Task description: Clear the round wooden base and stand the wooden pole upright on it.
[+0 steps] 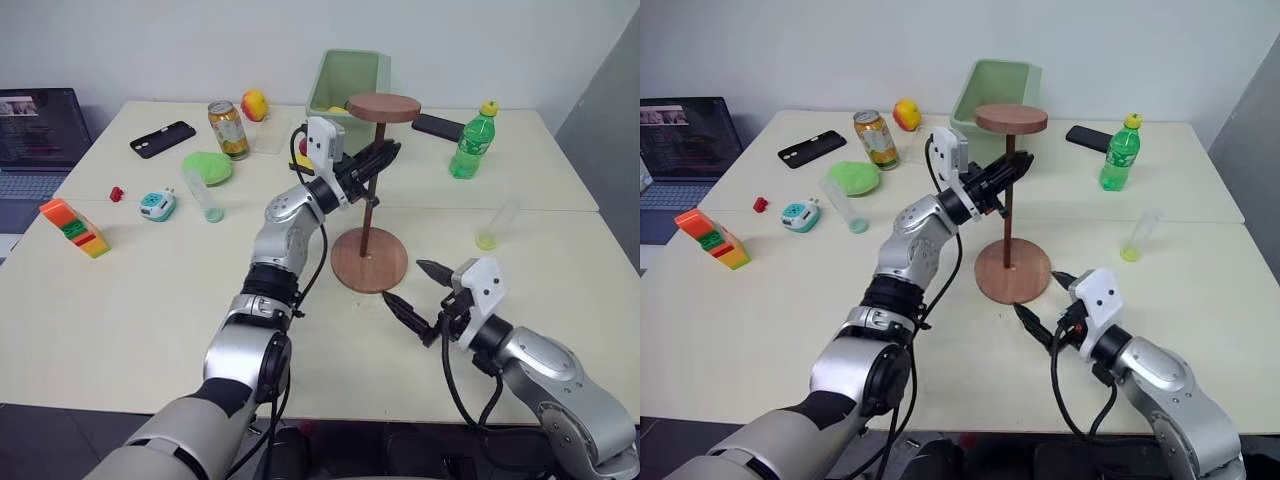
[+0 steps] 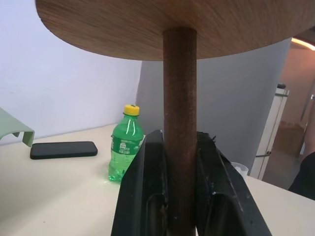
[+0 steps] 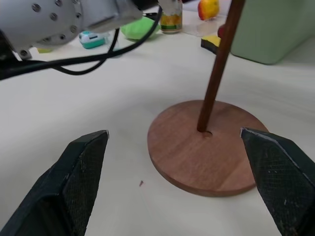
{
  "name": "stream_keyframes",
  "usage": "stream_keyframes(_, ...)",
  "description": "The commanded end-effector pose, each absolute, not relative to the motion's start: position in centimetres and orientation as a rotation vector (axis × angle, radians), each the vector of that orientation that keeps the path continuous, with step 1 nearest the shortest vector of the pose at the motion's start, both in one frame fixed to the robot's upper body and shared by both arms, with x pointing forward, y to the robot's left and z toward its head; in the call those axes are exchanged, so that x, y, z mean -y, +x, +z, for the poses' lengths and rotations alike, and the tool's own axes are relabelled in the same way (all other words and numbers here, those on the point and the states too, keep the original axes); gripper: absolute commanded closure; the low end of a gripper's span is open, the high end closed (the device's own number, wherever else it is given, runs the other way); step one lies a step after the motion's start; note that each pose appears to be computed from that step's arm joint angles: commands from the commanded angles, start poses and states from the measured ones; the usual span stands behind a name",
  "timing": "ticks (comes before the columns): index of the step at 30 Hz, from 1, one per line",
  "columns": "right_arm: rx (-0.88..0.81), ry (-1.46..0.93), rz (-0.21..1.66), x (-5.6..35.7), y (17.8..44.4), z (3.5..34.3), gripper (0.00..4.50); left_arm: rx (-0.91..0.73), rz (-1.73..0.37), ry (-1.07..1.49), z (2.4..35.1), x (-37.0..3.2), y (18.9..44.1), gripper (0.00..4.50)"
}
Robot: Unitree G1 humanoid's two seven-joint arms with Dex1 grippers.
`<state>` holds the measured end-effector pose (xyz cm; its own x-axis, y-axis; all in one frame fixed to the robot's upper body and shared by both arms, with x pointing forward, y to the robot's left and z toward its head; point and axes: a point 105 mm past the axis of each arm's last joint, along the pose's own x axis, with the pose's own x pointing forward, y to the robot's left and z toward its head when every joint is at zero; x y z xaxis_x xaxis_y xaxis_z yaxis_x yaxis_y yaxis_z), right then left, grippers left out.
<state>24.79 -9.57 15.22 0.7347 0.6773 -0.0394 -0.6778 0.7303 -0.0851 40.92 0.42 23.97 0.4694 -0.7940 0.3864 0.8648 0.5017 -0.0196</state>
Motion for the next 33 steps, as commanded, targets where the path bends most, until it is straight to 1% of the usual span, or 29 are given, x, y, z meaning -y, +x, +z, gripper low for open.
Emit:
stream_keyframes(1,0.036,-0.116,0.764,9.0,24.2,16.2,0.0,0.395,-1.027,-0.243,25.2,0.0,40.9,4.22)
stream_keyframes(8,0.024,-0.123,0.721,9.8,24.7,16.0,0.0,0.339,-1.07,-0.23,23.4,1.5,40.5,4.22)
stream_keyframes(16,0.007,-0.13,0.685,10.5,25.0,15.5,0.0,0.315,-1.098,-0.114,21.4,1.1,40.3,4.22)
stream_keyframes(27,0.004,-0.143,0.664,10.6,25.2,15.5,0.0,0.31,-1.037,-0.102,21.1,-0.4,41.4,4.22)
stream_keyframes(33,0.009,-0.139,0.651,10.8,25.5,15.7,0.0,0.285,-1.074,-0.161,20.1,0.1,40.6,4.22)
